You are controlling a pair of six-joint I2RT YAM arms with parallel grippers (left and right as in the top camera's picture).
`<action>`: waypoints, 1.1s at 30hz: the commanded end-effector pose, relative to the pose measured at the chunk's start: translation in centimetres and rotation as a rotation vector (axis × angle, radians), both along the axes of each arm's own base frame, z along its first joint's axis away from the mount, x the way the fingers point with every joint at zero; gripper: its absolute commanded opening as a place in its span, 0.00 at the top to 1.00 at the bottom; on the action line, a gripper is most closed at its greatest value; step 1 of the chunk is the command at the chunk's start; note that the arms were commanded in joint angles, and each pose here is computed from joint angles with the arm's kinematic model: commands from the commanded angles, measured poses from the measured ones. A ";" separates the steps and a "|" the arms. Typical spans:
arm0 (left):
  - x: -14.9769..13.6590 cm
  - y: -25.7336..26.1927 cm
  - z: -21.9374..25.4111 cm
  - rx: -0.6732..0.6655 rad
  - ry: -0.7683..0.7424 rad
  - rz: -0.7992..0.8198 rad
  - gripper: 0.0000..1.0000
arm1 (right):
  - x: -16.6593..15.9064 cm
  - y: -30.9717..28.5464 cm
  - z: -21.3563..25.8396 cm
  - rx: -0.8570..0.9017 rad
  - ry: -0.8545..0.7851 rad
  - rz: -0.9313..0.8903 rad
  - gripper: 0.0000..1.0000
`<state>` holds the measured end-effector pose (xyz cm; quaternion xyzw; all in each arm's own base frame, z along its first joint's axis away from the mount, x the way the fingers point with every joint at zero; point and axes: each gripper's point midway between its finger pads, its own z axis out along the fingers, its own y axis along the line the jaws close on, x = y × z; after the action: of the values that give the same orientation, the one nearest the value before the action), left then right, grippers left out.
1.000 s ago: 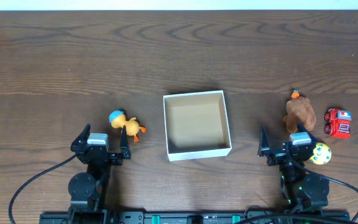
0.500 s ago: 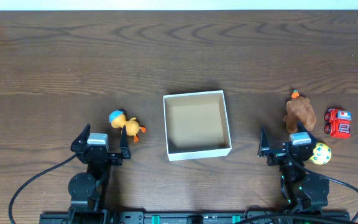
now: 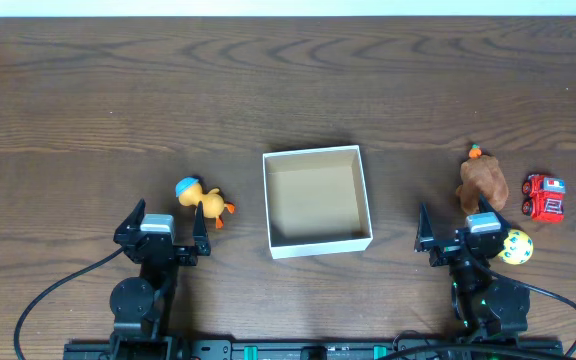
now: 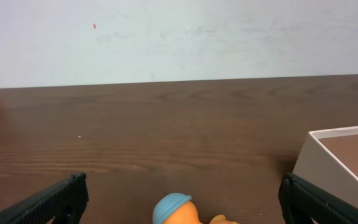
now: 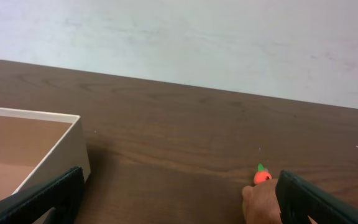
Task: Pack container
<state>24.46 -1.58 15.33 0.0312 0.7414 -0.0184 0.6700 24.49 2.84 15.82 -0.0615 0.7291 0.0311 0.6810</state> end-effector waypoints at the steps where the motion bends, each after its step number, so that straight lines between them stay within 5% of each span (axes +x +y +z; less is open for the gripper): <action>1: -0.1 -0.3 -1.5 0.005 0.044 -0.020 0.02 | 0.0 -0.2 0.0 -0.015 -0.003 -0.005 0.01; 8: -0.3 -1.8 -1.2 -0.031 0.042 -0.106 0.02 | -0.6 2.6 0.6 0.168 0.009 0.152 0.01; 22: -0.3 -1.9 -1.3 -0.163 0.071 -0.092 0.02 | -1.1 4.3 0.3 0.208 0.043 0.248 0.01; 27: -0.6 -1.9 1.6 -0.271 0.053 -0.082 0.02 | -1.2 3.7 -0.2 0.210 0.162 0.203 0.01; 33: -0.9 0.5 6.2 -0.250 0.096 0.063 0.02 | -0.9 2.0 2.9 0.157 0.359 0.089 0.01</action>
<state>23.56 -2.66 17.96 -0.0383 0.7746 -0.1171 0.6204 22.65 6.22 14.54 -0.0470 0.8337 0.1644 0.5251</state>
